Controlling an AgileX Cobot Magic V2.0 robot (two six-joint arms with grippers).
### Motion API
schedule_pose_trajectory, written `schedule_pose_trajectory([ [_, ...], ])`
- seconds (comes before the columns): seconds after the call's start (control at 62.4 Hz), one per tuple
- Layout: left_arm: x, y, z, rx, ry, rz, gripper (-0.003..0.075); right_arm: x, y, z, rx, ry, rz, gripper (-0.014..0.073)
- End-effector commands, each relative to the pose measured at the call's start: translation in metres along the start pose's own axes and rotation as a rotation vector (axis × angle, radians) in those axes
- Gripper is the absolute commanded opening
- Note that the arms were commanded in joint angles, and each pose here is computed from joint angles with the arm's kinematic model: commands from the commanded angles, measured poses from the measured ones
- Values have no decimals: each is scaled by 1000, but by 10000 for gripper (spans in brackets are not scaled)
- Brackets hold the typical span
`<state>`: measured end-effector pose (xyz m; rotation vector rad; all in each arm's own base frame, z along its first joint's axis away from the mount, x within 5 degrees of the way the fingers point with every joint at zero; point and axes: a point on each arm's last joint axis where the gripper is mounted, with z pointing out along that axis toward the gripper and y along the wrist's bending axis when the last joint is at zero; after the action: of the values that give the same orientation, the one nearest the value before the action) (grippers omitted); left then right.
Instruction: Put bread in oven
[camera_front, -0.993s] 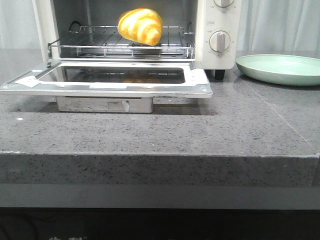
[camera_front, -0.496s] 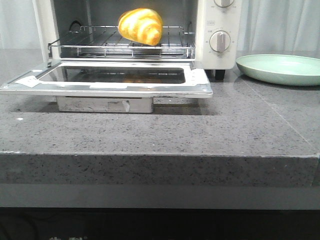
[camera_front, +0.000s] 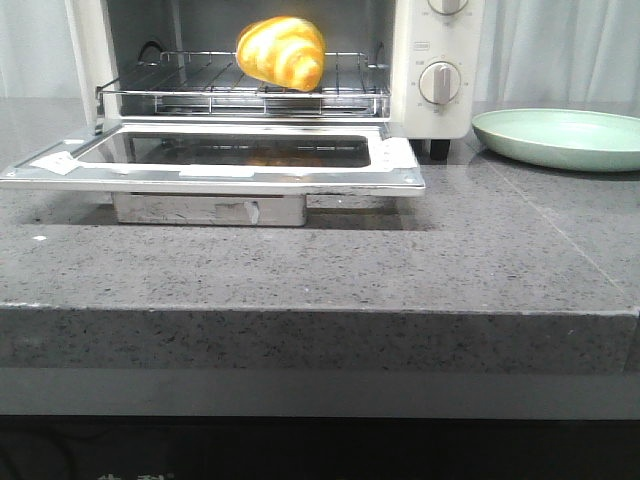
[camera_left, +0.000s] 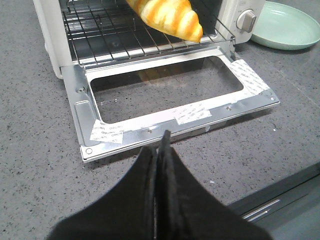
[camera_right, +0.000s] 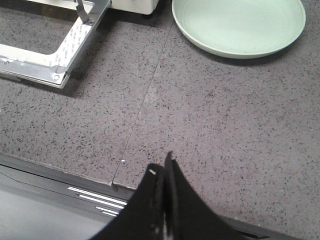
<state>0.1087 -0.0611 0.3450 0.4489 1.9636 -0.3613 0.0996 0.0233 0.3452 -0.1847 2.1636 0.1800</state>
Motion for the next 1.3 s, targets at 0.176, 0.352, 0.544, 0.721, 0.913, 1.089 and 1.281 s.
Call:
schedule_pose_trajectory([
  [0.176, 18, 13, -25, -99, -239, -53, -18, -11, 0, -5, 7, -82, -12, -118],
  [0.352, 67, 23, -38, -261, -438, -80, -18, -11, 0, -5, 7, -82, -12, -118],
  [0.544, 116, 30, -30, -384, -537, -133, -18, -11, 0, -5, 7, -82, -12, -118],
  [0.721, 149, 34, -15, -414, -581, -164, -18, -11, 0, -5, 7, -82, -12, -118],
  [0.913, 156, 32, -10, -374, -553, -134, -18, -11, 0, -4, 7, -78, -12, -118],
  [1.089, 154, 32, -11, -367, -578, -122, -18, -11, 0, -4, 7, -79, -12, -118],
  [1.281, 154, 34, -13, -412, -585, -127, -18, -11, 0, -4, 7, -79, -12, -118],
])
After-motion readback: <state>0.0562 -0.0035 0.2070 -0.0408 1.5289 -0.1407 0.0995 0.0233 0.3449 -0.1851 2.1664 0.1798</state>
